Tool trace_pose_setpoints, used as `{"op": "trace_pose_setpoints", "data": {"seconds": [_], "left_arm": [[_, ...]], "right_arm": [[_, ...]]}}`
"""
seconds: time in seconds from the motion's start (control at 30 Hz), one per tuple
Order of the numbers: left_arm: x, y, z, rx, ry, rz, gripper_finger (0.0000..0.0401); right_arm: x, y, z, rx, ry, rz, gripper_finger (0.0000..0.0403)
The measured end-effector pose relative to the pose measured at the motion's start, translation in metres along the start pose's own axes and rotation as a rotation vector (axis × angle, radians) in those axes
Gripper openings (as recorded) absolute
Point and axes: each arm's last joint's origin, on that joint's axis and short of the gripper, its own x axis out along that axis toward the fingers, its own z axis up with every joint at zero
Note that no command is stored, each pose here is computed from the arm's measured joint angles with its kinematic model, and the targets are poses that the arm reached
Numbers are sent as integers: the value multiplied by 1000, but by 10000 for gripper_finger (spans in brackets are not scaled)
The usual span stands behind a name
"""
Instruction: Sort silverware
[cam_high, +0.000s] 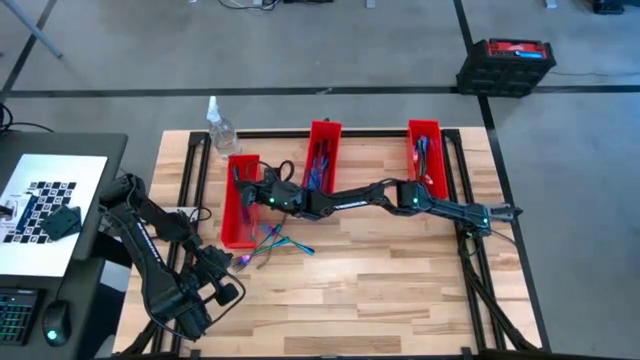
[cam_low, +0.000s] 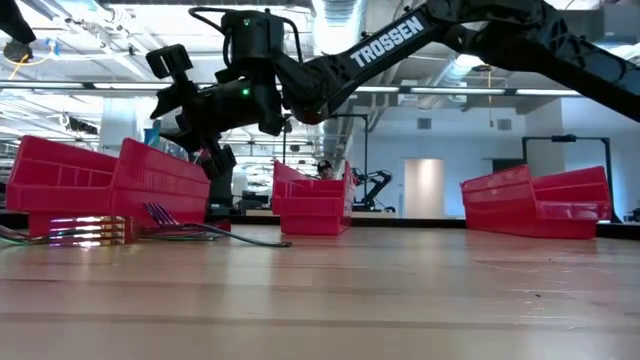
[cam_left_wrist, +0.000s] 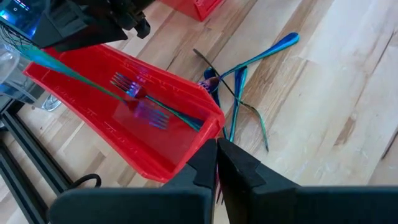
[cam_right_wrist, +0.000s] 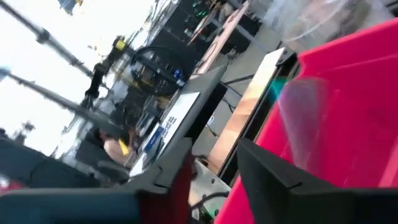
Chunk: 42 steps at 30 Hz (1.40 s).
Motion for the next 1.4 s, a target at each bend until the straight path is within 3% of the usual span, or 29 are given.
{"op": "trace_pose_setpoints", "data": {"seconds": [0.1, 0.23, 0.43, 0.53, 0.63, 0.73, 0.9, 1.1, 1.3, 1.4], "left_arm": [[0, 0, 0, -1, 0, 0, 0], [0, 0, 0, -1, 0, 0, 0], [0, 0, 0, 0, 0, 0, 0], [0, 0, 0, 7, 0, 0, 0], [0, 0, 0, 15, 0, 0, 0], [0, 0, 0, 17, 0, 0, 0], [0, -1, 0, 14, 0, -4, 0], [0, -4, 0, 17, 5, -31, 0], [0, -5, 0, 14, 6, -37, 0], [0, -5, -1, 14, 6, -37, 0]], "right_arm": [[-1, 6, 2, -138, 89, 82, 147], [-9, 36, 12, -387, 228, 242, 173], [-56, 87, 8, -902, 552, 216, 178], [-86, 94, -9, -1042, 801, 162, 174], [-108, 81, -30, -1098, 1027, 72, 166], [-109, 61, -49, -1128, 1100, 10, 155], [-98, 32, -63, -1177, 1073, -107, 137], [-84, 8, -50, -1106, 1064, -220, 133], [-80, 2, -41, -1075, 1064, -258, 133], [-84, -6, -51, -1072, 1070, -241, 133]]}}
